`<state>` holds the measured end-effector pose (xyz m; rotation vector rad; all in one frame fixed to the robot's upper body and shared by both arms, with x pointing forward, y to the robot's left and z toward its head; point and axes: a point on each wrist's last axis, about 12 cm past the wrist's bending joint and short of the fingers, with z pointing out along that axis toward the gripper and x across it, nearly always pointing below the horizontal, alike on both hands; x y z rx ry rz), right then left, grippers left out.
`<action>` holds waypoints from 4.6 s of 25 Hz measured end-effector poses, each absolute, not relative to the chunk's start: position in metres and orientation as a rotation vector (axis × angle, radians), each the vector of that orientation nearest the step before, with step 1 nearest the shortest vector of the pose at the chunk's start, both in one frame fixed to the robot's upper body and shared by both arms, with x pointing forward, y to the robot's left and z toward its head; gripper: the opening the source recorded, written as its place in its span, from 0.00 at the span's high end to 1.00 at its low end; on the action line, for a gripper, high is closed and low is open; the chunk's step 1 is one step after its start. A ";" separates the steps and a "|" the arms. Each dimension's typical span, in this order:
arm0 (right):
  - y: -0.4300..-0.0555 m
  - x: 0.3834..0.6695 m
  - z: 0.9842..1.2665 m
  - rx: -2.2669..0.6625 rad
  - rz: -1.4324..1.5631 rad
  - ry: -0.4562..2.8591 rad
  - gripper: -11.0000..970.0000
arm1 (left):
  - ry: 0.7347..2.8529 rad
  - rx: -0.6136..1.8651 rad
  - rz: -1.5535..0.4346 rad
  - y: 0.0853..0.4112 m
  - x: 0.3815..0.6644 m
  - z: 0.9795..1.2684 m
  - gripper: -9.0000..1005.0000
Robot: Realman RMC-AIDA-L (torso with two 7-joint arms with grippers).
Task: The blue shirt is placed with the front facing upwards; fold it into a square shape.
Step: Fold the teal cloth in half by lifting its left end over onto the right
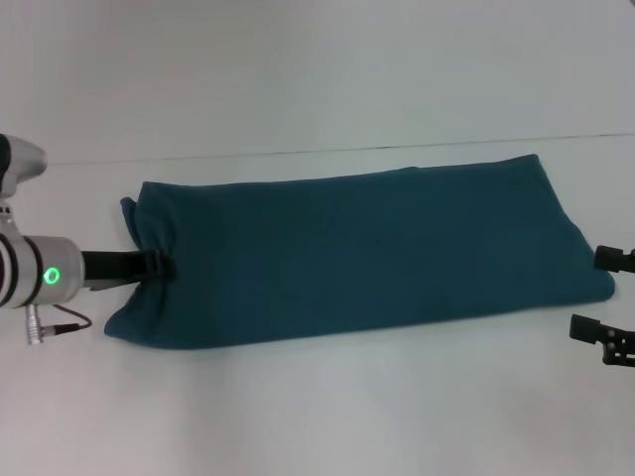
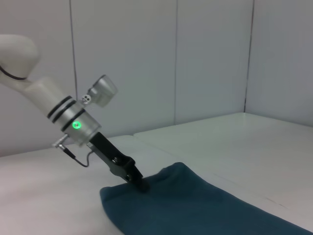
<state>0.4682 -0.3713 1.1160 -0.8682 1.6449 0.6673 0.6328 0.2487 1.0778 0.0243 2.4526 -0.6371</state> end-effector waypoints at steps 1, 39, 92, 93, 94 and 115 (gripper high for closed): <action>-0.372 0.468 1.116 -0.864 0.665 1.646 0.03 | 2.449 0.025 -0.637 0.251 0.632 1.079 0.90; -0.353 0.494 1.109 -0.849 0.705 1.650 0.03 | 2.408 0.011 -0.400 0.335 0.600 1.100 0.90; -0.375 0.449 1.117 -1.042 0.784 1.644 0.03 | 2.317 0.372 -0.782 0.173 0.652 1.169 0.86; -0.377 0.448 1.117 -1.038 0.780 1.648 0.03 | 2.316 0.374 -0.789 0.169 0.653 1.168 0.86; -0.378 0.447 1.117 -1.033 0.778 1.651 0.03 | 2.314 0.378 -0.800 0.163 0.654 1.167 0.86; -0.390 0.437 1.113 -0.977 0.745 1.702 0.03 | 2.254 0.420 -0.915 0.103 0.659 1.170 0.83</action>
